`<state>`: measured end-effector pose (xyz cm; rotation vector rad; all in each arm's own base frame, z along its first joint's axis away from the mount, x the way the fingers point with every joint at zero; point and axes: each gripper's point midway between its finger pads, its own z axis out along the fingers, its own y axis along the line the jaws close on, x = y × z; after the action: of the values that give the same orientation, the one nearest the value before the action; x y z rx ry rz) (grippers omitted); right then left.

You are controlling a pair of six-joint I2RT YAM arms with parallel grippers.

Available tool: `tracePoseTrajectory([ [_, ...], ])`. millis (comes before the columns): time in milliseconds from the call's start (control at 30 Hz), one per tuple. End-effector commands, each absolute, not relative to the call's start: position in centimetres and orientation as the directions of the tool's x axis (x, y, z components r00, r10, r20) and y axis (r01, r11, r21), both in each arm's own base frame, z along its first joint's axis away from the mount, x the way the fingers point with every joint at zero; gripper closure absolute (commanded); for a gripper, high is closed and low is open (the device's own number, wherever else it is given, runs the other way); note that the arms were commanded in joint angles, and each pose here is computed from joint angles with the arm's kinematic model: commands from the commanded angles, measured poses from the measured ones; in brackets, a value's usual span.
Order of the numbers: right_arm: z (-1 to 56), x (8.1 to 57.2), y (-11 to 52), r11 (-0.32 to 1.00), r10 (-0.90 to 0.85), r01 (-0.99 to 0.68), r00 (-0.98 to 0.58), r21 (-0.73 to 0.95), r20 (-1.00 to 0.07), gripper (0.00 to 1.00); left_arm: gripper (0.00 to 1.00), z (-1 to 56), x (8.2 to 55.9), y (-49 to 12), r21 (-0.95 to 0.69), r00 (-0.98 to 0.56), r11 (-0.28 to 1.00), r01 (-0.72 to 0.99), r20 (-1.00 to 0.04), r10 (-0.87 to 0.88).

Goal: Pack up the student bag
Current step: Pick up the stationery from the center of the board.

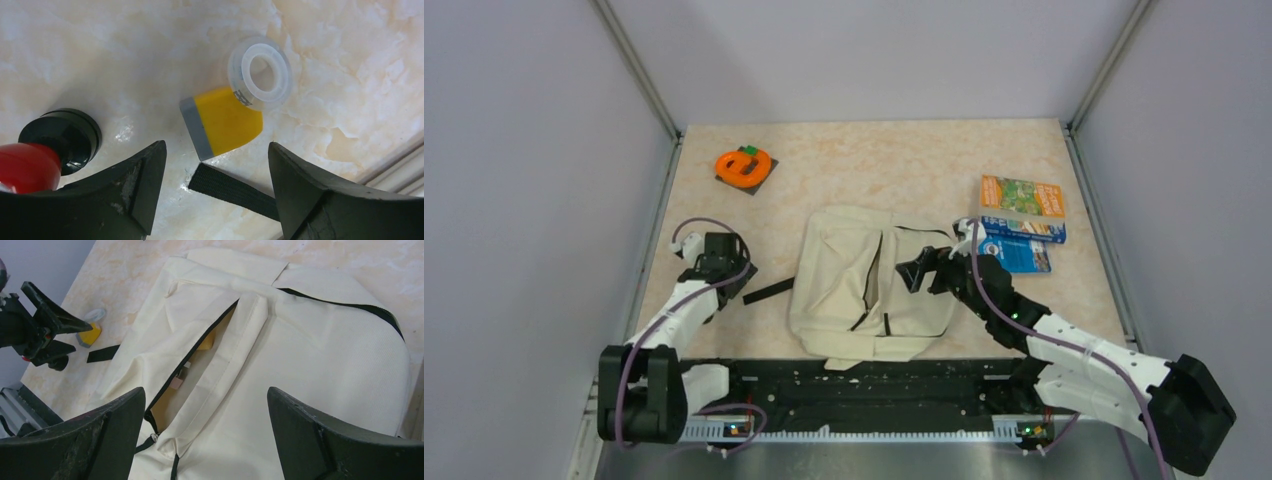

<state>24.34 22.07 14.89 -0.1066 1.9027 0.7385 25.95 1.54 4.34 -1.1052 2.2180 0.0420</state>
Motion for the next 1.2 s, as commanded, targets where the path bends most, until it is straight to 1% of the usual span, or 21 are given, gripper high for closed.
tracePoseTrajectory([
  [0, 16.2, 24.4, 22.2, 0.783, 0.276, -0.422, -0.423, 0.457, -0.863, 0.11, 0.23, 4.1, 27.4, 1.6, -0.277, -0.405, 0.628, -0.728, -0.565, -0.719],
  [200, 16.2, 24.4, 22.2, 0.782, 0.278, -0.422, -0.422, 0.458, -0.863, 0.11, 0.26, 3.4, 27.5, 2.0, -0.244, -0.414, 0.626, -0.741, -0.567, -0.712],
  [400, 16.2, 24.3, 22.5, 0.772, 0.279, -0.434, -0.425, 0.464, -0.861, 0.11, 0.26, 3.3, 28.1, 2.2, -0.223, -0.427, 0.635, -0.740, -0.573, -0.700],
  [600, 16.1, 24.2, 22.7, 0.767, 0.278, -0.438, -0.431, 0.468, -0.859, 0.11, 0.23, 2.9, 28.6, 2.4, -0.211, -0.441, 0.640, -0.739, -0.566, -0.697],
  [700, 16.1, 24.2, 22.7, 0.767, 0.278, -0.439, -0.430, 0.468, -0.859, 0.11, 0.23, 2.6, 28.7, 2.4, -0.207, -0.449, 0.640, -0.740, -0.557, -0.699],
  [767, 16.0, 24.2, 22.7, 0.767, 0.277, -0.439, -0.431, 0.468, -0.859, 0.11, 0.27, 2.5, 28.8, 2.3, -0.210, -0.451, 0.640, -0.739, -0.551, -0.702],
  [967, 15.9, 24.2, 22.7, 0.768, 0.276, -0.438, -0.434, 0.468, -0.858, 0.11, 0.43, 2.4, 27.7, 2.4, -0.179, -0.468, 0.639, -0.748, -0.540, -0.699],
  [1100, 16.1, 24.2, 22.7, 0.766, 0.276, -0.441, -0.433, 0.469, -0.858, 0.11, 0.51, 2.3, 27.0, 1.3, -0.205, -0.499, 0.661, -0.722, -0.507, -0.703],
  [1167, 16.1, 24.2, 22.7, 0.767, 0.275, -0.438, -0.434, 0.468, -0.858, 0.11, 0.53, 2.4, 26.3, 0.8, -0.214, -0.514, 0.672, -0.708, -0.496, -0.700],
])
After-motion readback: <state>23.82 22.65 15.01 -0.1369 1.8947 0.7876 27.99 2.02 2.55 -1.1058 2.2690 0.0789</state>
